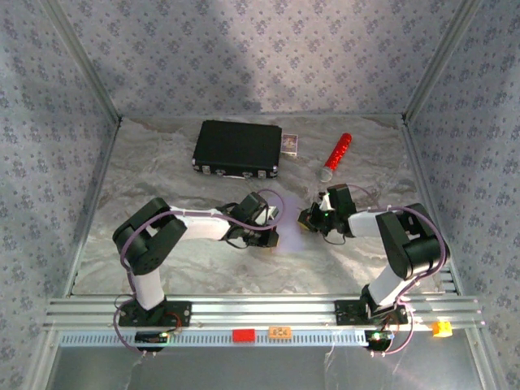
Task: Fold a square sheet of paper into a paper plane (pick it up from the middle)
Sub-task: Fold the triangle a second time at the center of the table.
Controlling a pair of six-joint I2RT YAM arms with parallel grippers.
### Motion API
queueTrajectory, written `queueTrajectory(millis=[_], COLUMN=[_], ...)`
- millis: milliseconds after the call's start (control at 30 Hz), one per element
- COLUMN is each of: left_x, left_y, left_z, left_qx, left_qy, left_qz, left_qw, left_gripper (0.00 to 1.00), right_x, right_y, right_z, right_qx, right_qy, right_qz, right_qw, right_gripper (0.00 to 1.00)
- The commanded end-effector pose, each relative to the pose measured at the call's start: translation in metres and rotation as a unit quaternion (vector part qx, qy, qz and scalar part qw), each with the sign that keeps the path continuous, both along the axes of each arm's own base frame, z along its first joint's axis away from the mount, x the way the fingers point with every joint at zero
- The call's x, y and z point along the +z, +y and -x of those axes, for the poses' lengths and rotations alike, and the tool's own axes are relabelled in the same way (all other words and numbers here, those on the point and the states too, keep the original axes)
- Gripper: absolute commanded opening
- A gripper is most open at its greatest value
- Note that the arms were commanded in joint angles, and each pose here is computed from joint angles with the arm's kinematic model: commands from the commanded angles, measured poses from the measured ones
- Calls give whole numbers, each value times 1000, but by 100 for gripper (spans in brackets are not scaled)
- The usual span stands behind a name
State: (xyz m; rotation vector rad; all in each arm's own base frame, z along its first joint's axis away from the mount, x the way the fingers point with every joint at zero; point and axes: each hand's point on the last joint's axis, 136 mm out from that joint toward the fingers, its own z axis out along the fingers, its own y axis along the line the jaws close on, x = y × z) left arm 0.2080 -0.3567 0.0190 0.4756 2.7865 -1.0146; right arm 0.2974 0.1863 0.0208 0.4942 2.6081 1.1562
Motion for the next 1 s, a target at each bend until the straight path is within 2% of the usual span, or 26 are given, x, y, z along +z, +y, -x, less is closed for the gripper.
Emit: queueTrajectory(millis=[0, 167, 333, 567, 800, 967], left_x=[-37, -35, -34, -17, 26, 36], left_y=[30, 29, 29, 20, -6, -26], left_z=[16, 15, 14, 11, -3, -10], left_qx=[6, 6, 7, 6, -7, -16], left_qy=[40, 37, 35, 28, 4, 7], left_qz=[-80, -77, -75, -49, 1, 29], left_qw=[996, 996, 997, 998, 1000, 999], left_gripper=[0, 0, 0, 0, 0, 0], right_x=[15, 25, 12, -26, -27, -27], right_y=[-3, 12, 36, 13, 12, 13], right_z=[-6, 3, 18, 27, 30, 30], right_qx=[0, 27, 57, 26, 27, 26], right_qy=[-25, -36, -14, 35, 35, 36], right_qz=[14, 7, -11, 21, 23, 22], right_qw=[1000, 999, 998, 999, 999, 999], right_gripper=[5, 6, 5, 3, 2, 2])
